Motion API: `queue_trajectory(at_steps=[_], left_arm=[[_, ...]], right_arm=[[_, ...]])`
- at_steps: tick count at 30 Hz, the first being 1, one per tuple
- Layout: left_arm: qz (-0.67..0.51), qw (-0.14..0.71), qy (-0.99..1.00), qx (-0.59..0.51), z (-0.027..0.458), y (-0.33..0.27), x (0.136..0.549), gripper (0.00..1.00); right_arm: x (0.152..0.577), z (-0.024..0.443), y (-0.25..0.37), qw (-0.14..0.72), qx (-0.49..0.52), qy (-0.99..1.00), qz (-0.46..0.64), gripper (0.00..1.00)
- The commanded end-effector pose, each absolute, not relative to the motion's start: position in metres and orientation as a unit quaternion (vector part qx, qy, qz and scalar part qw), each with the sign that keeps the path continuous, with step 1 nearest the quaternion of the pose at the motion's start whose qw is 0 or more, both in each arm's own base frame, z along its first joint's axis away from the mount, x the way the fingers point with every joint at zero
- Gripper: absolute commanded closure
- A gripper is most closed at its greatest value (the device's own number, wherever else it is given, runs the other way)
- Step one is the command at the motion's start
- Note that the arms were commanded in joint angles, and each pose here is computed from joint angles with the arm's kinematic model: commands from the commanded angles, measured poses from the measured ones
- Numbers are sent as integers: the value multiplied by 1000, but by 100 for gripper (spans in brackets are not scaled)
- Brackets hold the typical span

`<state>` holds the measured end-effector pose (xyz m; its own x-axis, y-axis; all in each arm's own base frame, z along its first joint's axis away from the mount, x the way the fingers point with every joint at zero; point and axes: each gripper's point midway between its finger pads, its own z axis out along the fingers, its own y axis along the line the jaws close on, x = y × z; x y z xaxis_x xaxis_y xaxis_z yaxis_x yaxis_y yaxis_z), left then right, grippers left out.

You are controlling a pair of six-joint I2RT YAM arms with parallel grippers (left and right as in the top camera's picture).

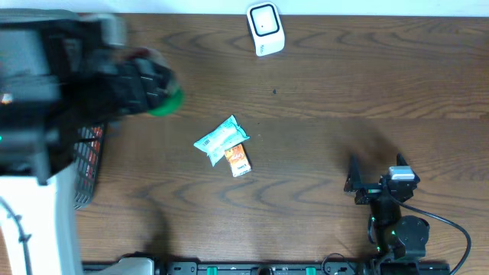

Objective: Scan the item barcode
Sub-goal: 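Lift the green-lidded jar out and carry it toward the scanner, then lower the jar onto the table right of the packages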

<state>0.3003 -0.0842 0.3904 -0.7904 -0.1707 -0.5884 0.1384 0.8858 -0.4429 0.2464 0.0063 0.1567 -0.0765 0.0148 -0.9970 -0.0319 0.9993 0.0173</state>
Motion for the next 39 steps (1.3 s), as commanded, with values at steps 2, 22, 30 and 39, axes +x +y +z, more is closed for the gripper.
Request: queue_trajectory(at_steps=[2,22,30,39], left_arm=[[-262,197,941,82,326,-158,297,31],[-130,-86,970,185,33,-292,297,31],[-138,-69,970,189,31,-302,305,7],[-168,19,965,202,98,-310,321,7]], right_arm=[[246,156,4,679,-1,734,15,1],[246,156,4,679,-1,734,15,1],[246,156,4,679,-1,734,15,1],[246,156,4,679,-1,734,15,1]])
